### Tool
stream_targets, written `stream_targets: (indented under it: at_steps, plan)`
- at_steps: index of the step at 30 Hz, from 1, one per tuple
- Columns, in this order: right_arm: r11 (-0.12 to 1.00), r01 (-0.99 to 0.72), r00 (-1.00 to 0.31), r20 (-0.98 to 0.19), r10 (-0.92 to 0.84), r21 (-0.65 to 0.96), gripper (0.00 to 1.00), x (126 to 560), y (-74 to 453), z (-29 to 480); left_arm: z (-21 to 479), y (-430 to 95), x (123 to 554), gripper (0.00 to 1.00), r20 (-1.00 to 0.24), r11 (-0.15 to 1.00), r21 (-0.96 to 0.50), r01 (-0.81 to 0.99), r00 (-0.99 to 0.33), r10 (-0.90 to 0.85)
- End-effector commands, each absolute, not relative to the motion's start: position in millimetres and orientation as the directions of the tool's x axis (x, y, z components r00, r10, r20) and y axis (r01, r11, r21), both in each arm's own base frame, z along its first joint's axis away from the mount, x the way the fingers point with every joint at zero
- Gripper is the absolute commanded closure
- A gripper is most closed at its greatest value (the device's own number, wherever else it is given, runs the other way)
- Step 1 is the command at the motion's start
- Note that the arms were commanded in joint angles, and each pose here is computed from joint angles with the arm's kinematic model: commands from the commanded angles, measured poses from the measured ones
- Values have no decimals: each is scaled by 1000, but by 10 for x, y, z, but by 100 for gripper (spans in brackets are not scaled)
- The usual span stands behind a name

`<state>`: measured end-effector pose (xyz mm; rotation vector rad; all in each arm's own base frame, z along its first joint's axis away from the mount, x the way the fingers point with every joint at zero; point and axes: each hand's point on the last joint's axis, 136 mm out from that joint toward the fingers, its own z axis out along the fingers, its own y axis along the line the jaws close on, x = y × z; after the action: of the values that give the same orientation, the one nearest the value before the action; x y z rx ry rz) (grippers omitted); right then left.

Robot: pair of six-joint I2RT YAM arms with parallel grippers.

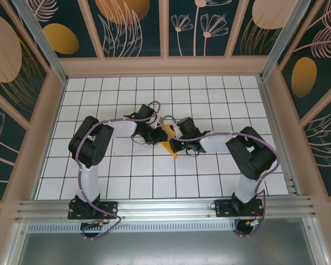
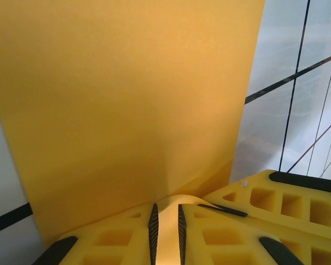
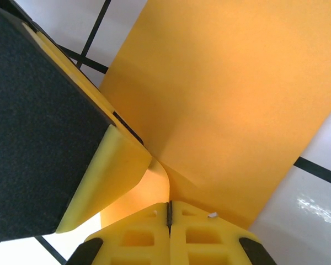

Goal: Fold a paper plane with a square sheet of paper (fold left side to right side)
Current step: Third fold the triangle at the center of the table.

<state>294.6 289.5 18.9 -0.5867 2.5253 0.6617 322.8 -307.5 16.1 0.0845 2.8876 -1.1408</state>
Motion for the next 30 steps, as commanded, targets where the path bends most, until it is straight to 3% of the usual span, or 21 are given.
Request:
stream_targets:
  at_steps: [1,6,11,16,22,30]
  plan:
    - [805,-457,-851,-450,-271,379,93,2836,2827,109,-189,-2884,3142,79,-7,799,-601,21,-1000,21]
    - [799,-441,-833,-516,-197,408,70,3044,2861,520,-306,-2821,3083,80,12,816,-579,3,-1000,13]
    - [809,-433,-820,-547,-170,397,56,3118,2790,823,-335,-2806,3078,80,14,819,-574,-1,-1000,9]
    - [761,-456,-833,-522,-184,460,55,2907,2829,994,-313,-2819,3099,81,7,815,-579,2,-1000,8]
    - [635,-441,-890,-399,-219,635,62,2449,3092,917,-319,-2822,3104,81,7,816,-578,1,-1000,6]
    - [674,-388,-920,-306,-245,628,64,2343,3112,534,-320,-2815,3095,81,7,818,-575,1,-1000,7]
